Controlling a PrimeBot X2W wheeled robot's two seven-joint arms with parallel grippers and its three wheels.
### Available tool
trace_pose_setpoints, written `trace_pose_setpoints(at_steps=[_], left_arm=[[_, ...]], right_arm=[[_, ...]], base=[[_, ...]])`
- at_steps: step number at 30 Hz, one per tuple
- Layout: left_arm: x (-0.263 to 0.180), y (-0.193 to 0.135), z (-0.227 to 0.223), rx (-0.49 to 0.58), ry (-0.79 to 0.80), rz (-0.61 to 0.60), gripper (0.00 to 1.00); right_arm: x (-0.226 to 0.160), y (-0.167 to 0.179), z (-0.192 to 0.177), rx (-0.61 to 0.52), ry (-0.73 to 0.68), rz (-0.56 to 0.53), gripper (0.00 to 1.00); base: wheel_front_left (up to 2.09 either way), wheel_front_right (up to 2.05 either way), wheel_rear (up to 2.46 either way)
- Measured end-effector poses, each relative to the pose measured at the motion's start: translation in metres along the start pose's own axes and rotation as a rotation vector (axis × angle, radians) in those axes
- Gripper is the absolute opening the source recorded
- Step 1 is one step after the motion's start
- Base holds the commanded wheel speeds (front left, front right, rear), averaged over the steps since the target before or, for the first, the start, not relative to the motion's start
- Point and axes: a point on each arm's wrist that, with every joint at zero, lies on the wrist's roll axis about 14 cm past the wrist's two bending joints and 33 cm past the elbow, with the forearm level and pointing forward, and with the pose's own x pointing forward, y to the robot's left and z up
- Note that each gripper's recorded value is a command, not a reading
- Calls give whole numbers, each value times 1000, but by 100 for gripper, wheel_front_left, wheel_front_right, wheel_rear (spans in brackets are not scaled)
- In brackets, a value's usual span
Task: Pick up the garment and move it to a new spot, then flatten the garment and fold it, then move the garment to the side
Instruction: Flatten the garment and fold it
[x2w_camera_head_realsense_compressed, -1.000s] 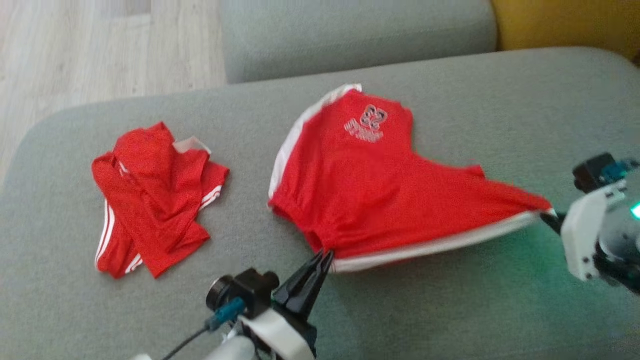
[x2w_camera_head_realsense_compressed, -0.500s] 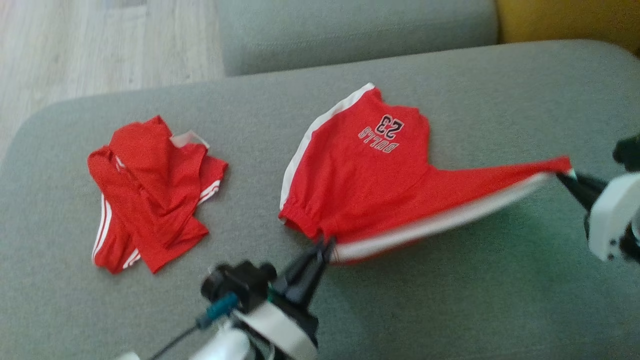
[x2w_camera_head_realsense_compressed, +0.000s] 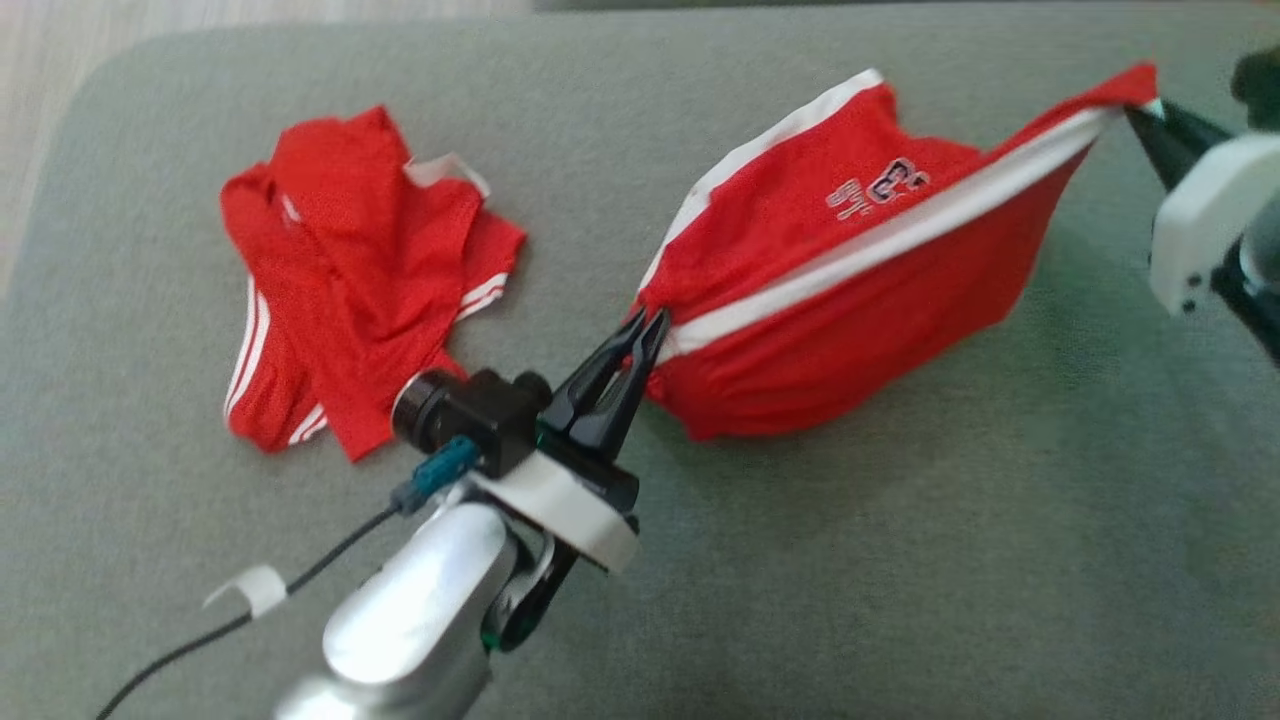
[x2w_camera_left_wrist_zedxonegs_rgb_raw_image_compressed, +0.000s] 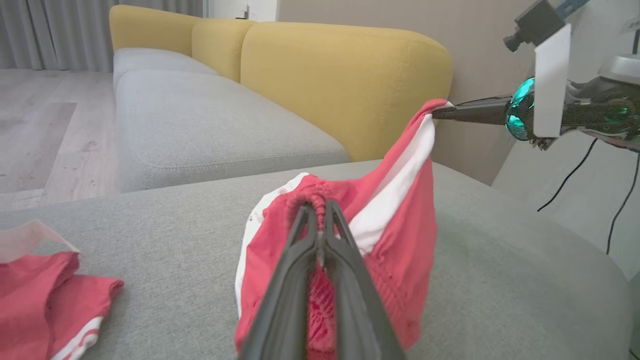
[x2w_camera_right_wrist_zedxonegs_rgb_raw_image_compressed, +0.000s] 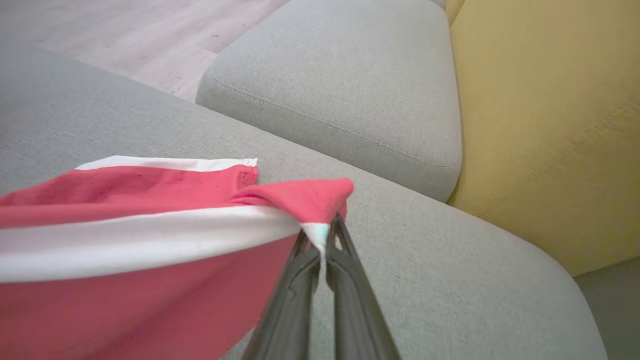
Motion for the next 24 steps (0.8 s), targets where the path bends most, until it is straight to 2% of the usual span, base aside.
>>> trace_pose_setpoints(at_steps=[11,20,21,23,24], left_arm=[[15,46,-21,-6,36,84,0],[13,71,-39,-23,70,152,0],[12,75,-40,-24,72,167,3],[11,78,-43,-29,79,182,93],[9,81,-43,-25,78,196,100]], right_arm=[[93,34,-1,-82,69,69,0],[138,55,-20,-95,123,106,0],[145,54,-18,-79,113,100,100],[150,52,-17,-61,116,91,100],[151,51,-17,-50,113,85,100]], base=[[0,0,0],[0,0,0],[0,0,0],[0,0,0],[0,0,0]])
